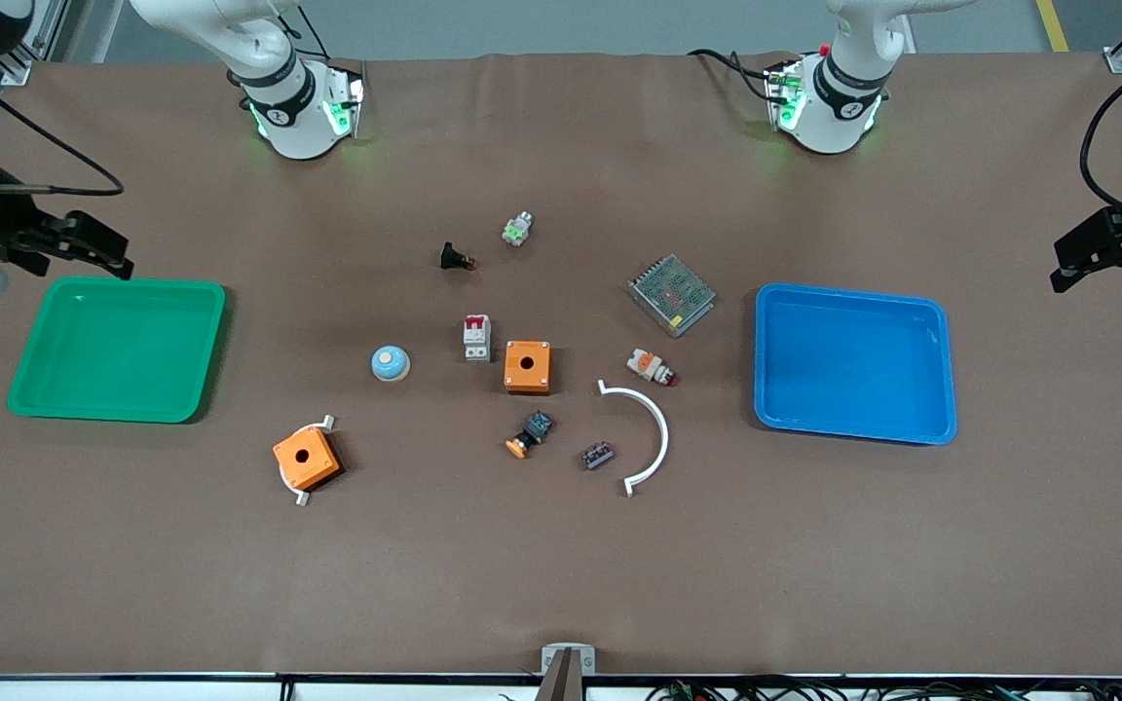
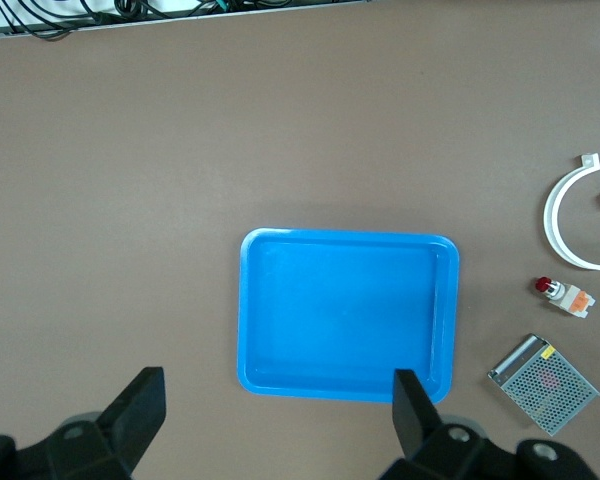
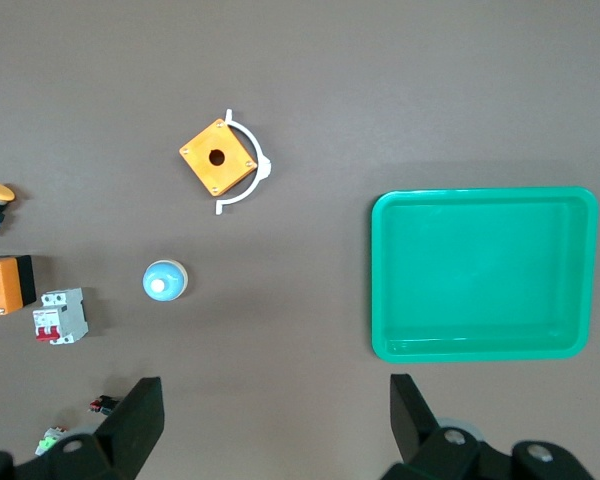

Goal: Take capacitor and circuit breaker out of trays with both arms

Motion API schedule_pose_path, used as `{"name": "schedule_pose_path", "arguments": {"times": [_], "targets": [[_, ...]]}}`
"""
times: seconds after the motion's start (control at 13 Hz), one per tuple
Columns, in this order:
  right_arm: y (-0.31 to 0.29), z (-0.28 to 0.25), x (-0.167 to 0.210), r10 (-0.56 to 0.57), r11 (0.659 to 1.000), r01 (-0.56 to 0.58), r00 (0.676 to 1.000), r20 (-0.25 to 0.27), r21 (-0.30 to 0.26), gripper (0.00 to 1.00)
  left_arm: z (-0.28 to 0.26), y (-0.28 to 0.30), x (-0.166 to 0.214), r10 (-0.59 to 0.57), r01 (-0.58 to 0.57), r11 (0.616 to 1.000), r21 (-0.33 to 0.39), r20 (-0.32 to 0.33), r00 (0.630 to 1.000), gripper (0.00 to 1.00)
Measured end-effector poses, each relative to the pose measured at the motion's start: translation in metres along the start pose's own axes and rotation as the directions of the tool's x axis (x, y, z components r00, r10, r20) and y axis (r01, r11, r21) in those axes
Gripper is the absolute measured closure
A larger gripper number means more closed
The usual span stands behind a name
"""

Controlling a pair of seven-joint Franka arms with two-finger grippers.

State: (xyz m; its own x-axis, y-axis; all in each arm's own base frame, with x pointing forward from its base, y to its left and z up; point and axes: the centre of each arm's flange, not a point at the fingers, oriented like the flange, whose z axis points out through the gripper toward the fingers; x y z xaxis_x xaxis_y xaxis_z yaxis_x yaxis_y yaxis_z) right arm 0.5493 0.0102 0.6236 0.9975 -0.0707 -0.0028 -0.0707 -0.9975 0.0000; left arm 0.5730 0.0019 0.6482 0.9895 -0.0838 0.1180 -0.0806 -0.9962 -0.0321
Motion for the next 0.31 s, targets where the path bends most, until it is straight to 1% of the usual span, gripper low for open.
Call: {"name": "schedule_pose_path", "arguments": {"times": [0.31], "targets": [[0.022,-0.017,-0.008,-0.047,0.999,0.048,0.998,-0.027,0.006,0.0,-0.007,-0.001,0.001,-0.001,0.001,1.0,0.001,-0.016,1.0,0.0]]}}
